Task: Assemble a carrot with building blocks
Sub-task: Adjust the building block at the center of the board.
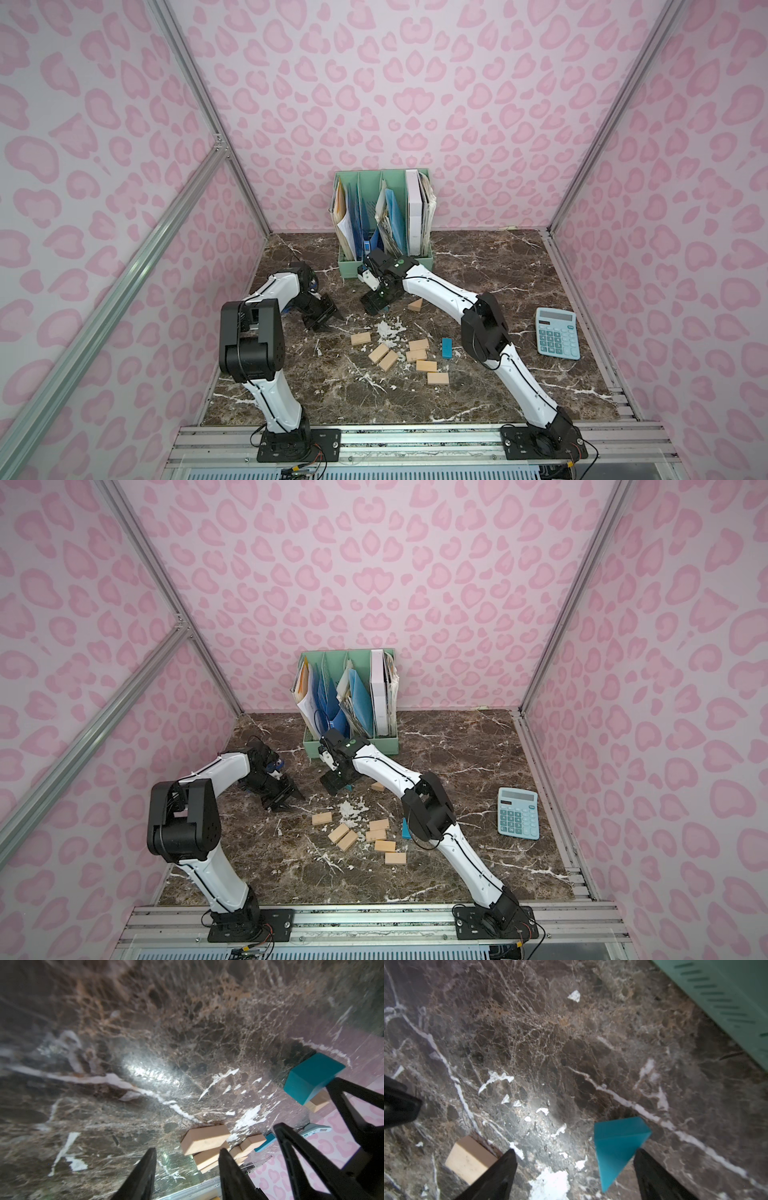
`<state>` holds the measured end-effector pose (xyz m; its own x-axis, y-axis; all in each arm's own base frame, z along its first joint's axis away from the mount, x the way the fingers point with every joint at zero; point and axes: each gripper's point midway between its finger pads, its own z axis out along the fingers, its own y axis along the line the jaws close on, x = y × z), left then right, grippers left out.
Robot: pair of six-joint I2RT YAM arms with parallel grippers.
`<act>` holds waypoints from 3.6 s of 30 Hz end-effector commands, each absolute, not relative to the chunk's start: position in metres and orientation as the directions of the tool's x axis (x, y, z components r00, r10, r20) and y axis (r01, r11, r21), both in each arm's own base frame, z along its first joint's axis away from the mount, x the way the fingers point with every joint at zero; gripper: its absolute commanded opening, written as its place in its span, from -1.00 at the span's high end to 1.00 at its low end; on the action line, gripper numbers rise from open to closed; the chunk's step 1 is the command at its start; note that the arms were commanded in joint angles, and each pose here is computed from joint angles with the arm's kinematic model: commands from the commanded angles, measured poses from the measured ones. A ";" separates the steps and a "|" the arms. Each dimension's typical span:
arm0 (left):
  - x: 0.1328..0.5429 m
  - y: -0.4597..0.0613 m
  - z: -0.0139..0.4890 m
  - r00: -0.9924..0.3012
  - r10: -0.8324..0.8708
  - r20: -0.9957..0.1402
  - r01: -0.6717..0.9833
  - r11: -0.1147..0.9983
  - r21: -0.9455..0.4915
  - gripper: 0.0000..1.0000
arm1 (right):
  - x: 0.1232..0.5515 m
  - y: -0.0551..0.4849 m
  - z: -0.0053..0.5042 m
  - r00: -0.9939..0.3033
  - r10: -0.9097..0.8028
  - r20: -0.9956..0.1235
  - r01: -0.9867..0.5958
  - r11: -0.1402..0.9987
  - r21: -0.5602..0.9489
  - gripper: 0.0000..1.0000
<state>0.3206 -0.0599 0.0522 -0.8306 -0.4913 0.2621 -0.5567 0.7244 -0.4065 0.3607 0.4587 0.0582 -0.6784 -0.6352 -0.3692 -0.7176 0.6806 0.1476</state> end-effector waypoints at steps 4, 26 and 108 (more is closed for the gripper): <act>0.313 -0.061 0.056 -0.843 -0.456 0.285 -0.537 0.743 -0.399 -0.01 | 0.357 0.444 0.048 -0.824 -0.490 -0.284 -0.540 0.831 0.134 -0.63; 0.303 -0.066 0.048 -0.860 -0.397 0.321 -0.504 0.759 -0.413 0.00 | 0.376 0.447 0.020 -0.739 -0.579 -0.344 -0.625 0.780 0.032 -0.15; 0.309 -0.070 0.047 -0.856 -0.394 0.336 -0.511 0.743 -0.432 -0.02 | 0.367 0.325 0.041 -0.824 -0.492 -0.279 -0.524 0.851 0.047 -0.28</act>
